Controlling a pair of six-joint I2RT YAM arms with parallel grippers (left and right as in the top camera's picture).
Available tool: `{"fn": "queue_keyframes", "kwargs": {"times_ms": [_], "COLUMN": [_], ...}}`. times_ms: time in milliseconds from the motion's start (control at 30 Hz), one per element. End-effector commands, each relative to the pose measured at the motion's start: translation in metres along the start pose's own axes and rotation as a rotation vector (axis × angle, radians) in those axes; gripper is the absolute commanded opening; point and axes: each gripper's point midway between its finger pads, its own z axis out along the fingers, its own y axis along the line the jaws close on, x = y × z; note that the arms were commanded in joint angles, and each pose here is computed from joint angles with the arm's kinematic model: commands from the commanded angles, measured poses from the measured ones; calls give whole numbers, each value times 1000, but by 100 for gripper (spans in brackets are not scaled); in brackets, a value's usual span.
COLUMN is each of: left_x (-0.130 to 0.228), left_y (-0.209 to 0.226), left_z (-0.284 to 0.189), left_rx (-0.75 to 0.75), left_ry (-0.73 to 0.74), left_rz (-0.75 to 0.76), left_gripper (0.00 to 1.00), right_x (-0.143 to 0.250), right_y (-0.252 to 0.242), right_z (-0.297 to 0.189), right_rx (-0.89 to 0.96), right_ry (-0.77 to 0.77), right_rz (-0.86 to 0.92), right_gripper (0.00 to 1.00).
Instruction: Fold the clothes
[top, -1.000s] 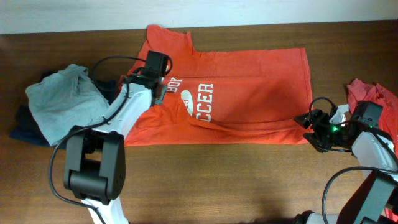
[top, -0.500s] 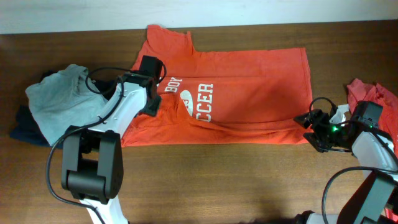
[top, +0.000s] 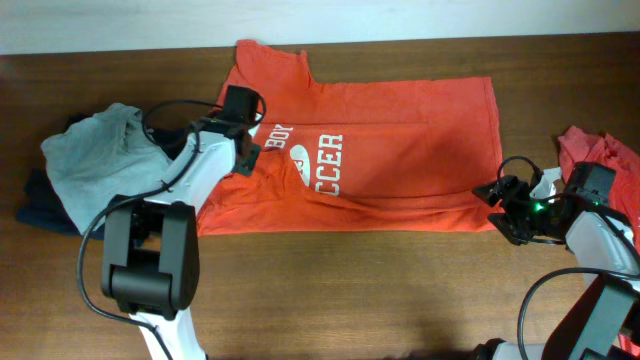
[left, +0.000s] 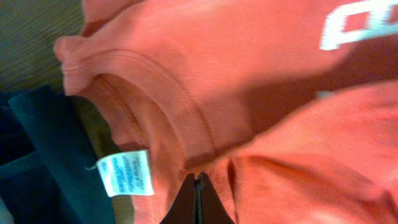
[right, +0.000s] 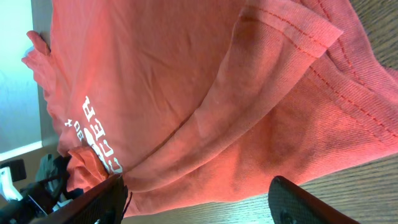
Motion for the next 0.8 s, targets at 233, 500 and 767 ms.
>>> {"fn": "queue_keyframes", "kwargs": {"times_ms": [233,500,767], "left_x": [-51,-6,46], "left_y": [69,35,1], "left_z": [-39,-47,-40], "left_rx": [41,210,323], "left_ry": [-117,71,271], "left_rz": [-165,-115,-189], "left_gripper": [99,75,64], "right_x": [-4,-4,-5], "right_y": [5,5,1], "right_z": [-2,-2,-2], "right_rx": [-12,-12,11], "right_ry": [-5,-5,-14], "right_rz": [-21,-21,-21], "right_gripper": [77,77,78]}}
